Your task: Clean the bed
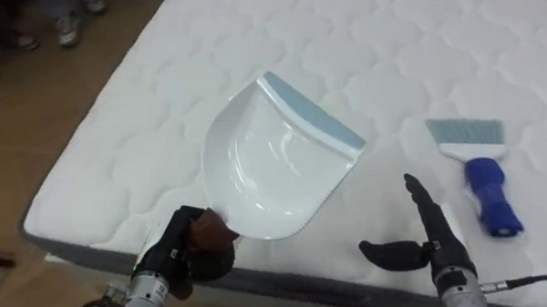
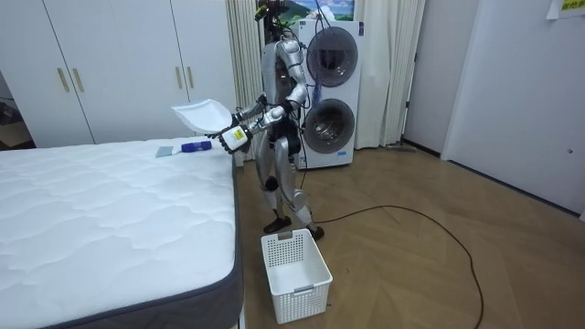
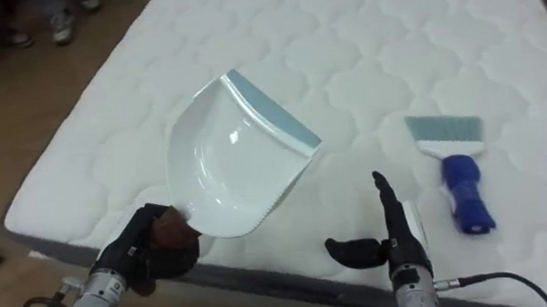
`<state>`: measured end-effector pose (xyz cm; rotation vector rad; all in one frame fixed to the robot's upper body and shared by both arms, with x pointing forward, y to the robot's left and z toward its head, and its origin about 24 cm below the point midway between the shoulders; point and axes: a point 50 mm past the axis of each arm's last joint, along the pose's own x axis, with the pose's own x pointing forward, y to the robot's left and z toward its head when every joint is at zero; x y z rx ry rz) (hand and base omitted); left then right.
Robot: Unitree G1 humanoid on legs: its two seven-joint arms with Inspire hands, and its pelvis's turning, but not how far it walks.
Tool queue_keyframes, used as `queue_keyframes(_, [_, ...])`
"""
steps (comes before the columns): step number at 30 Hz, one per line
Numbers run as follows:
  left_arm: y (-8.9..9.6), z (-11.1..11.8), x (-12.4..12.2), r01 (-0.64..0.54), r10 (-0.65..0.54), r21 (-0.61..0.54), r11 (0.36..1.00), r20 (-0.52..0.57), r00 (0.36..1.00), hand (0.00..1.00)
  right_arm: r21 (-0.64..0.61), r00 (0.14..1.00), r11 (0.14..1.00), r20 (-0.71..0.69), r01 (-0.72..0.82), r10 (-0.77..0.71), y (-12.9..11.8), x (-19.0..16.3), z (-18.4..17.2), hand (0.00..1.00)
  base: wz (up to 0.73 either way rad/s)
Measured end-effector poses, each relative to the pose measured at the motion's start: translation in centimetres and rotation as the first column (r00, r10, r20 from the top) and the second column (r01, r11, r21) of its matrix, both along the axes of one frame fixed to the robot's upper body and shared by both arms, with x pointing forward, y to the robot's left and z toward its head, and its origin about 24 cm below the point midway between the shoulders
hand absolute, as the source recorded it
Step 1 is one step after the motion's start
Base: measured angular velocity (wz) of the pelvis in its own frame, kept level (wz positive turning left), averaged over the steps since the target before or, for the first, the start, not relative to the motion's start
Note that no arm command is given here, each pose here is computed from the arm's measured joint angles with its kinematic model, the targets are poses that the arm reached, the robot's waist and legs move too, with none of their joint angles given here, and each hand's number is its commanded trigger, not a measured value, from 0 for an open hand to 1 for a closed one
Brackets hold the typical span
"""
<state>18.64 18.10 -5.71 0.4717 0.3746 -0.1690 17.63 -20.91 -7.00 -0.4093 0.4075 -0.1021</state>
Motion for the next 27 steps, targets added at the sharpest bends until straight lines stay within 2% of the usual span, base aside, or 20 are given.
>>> queue_keyframes(1, [0.0,0.0,0.1,0.0,0.0,-0.001,1.0,0.002,1.0,0.29,0.0,1.0,1.0,-0.003,-0.001,0.001,0.0,0.0,0.0,0.0,-0.75])
queue_keyframes(2, [0.0,0.0,0.1,-0.001,0.001,-0.003,1.0,0.003,1.0,0.0,0.0,1.0,1.0,-0.005,-0.003,0.003,0.1,-0.1,-0.1,0.0,-0.72])
queue_keyframes(9, [-0.1,0.4,0.8,-0.061,0.064,-0.075,0.995,0.029,0.998,0.0,0.0,0.998,1.0,-0.055,0.015,-0.015,0.1,-1.1,-1.1,0.0,-0.19])
queue_keyframes(12, [0.2,-0.1,0.6,-0.103,0.103,-0.101,0.99,0.002,0.995,0.0,0.002,0.997,1.0,-0.069,0.024,-0.024,0.1,-1.5,-1.4,0.0,-0.2])
queue_keyframes(20, [0.8,-1.5,-0.1,-0.143,0.138,-0.078,0.987,-0.064,0.988,0.0,0.031,0.987,0.994,-0.127,0.101,-0.097,-0.5,-2.4,-2.4,0.0,-0.06])
queue_keyframes(27, [1.0,-1.9,-0.1,-0.159,0.153,-0.063,0.985,-0.084,0.985,0.0,0.034,0.978,0.992,-0.178,0.12,-0.112,-0.9,-3.0,-3.1,0.0,0.03])
